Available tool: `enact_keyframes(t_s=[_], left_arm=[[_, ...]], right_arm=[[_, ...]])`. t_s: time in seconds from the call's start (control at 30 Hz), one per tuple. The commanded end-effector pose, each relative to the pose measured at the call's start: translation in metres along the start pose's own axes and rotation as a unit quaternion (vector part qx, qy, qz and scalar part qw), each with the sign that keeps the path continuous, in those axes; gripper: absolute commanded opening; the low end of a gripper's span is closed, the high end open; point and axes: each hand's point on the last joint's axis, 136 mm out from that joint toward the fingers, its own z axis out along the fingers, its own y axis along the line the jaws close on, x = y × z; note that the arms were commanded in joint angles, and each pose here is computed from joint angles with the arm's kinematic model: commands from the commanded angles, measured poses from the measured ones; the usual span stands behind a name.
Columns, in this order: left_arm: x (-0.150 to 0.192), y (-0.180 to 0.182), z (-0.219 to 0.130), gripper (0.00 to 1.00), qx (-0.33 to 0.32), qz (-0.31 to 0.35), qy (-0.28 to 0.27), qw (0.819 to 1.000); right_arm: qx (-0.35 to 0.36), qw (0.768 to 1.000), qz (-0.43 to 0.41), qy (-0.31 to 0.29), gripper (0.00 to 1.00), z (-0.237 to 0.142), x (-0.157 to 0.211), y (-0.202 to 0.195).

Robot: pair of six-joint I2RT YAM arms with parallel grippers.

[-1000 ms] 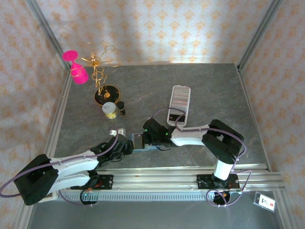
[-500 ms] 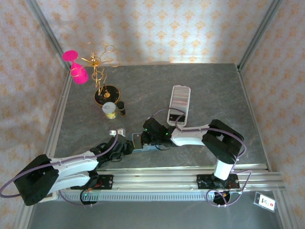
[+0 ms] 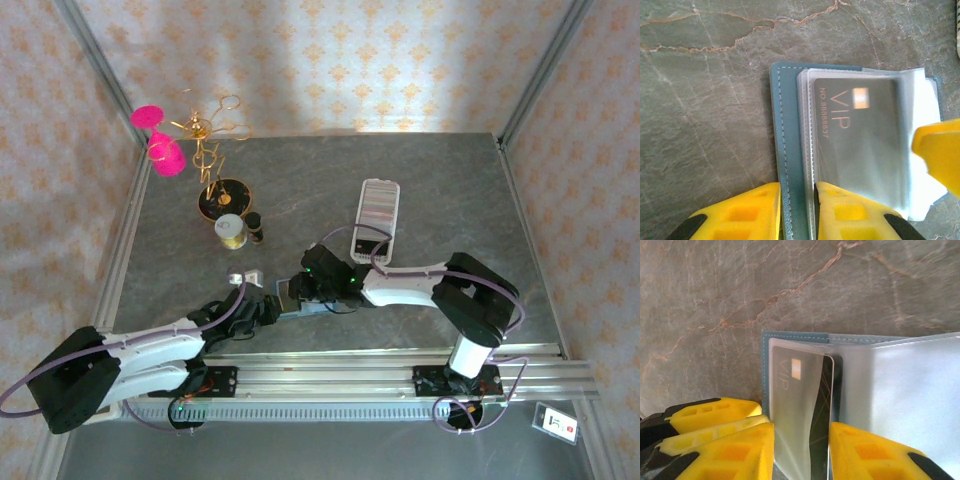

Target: Put the credit cards into the card holder

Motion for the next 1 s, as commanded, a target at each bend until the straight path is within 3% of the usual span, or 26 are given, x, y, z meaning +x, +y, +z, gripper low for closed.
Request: enact_keyframes(t_s=[0.0, 0.63, 0.97], left_arm=[[0.027, 0.014, 0.001, 0.23, -0.007, -0.004, 0.052, 0.999], [0.025, 0.006, -0.002, 0.26, 0.008, 0.003, 0.051, 0.999], [0.026, 0.004, -0.002, 0.26, 0.014, 0.003, 0.052, 0.999]], right_arm=[[0.043, 0.998, -0.009, -0.044, 0.37, -0.021, -0.013, -0.011], [0.153, 0.987, -0.006, -0.041, 0.45, -0.015, 0.002, -0.070], [0.101, 0.995, 0.002, -0.005, 0.54, 0.003, 0.015, -0.057]])
